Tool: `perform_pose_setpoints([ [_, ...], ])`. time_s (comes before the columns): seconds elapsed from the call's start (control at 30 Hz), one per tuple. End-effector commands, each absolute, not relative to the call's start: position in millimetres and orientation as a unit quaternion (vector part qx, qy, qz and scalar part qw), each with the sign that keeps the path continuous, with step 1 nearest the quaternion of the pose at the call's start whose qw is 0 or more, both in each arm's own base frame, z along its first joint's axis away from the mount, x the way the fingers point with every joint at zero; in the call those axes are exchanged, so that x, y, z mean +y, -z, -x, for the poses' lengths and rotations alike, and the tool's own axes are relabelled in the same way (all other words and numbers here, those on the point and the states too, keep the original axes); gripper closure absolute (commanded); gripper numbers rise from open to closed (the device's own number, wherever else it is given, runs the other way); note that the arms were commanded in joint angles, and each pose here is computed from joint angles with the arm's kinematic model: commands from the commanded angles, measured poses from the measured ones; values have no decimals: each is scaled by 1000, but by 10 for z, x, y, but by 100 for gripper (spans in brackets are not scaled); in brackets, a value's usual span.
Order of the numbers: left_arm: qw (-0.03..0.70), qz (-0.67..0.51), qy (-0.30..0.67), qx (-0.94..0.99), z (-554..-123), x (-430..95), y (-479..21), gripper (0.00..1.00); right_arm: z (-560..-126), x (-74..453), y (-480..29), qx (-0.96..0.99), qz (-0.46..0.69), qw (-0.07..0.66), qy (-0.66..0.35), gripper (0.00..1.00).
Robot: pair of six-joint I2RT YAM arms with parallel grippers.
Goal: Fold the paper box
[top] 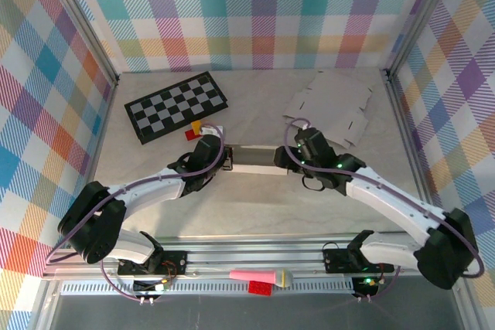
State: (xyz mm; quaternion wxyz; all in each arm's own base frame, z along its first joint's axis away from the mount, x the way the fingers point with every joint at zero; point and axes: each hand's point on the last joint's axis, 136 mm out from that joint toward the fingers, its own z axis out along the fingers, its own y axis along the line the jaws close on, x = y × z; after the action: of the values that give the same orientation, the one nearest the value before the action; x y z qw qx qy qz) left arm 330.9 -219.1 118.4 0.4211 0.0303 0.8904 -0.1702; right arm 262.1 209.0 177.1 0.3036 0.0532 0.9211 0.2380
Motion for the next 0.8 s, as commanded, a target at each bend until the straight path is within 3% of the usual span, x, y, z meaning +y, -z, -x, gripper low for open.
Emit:
perform_pose_setpoints([
  [0.0,402,-31,157,902,-3179,-2145,-1083,100,-2364,1989,-1924,931,-108,245,-248,27],
  [0.17,406,-32,156,900,-3173,-2165,-1107,100,-2432,1917,-2182,917,-183,231,-271,27],
  [0.3,408,-36,153,900,-3157,-2181,-1112,100,-2730,1847,-2222,898,-252,197,-302,30],
  [0.43,411,-43,147,899,-3125,-2192,-1132,100,-2962,1817,-2148,896,-293,122,-310,30],
  [0.77,421,-53,135,896,-3004,-2202,-1139,99,-3012,2101,-1623,900,-296,-57,-314,22],
])
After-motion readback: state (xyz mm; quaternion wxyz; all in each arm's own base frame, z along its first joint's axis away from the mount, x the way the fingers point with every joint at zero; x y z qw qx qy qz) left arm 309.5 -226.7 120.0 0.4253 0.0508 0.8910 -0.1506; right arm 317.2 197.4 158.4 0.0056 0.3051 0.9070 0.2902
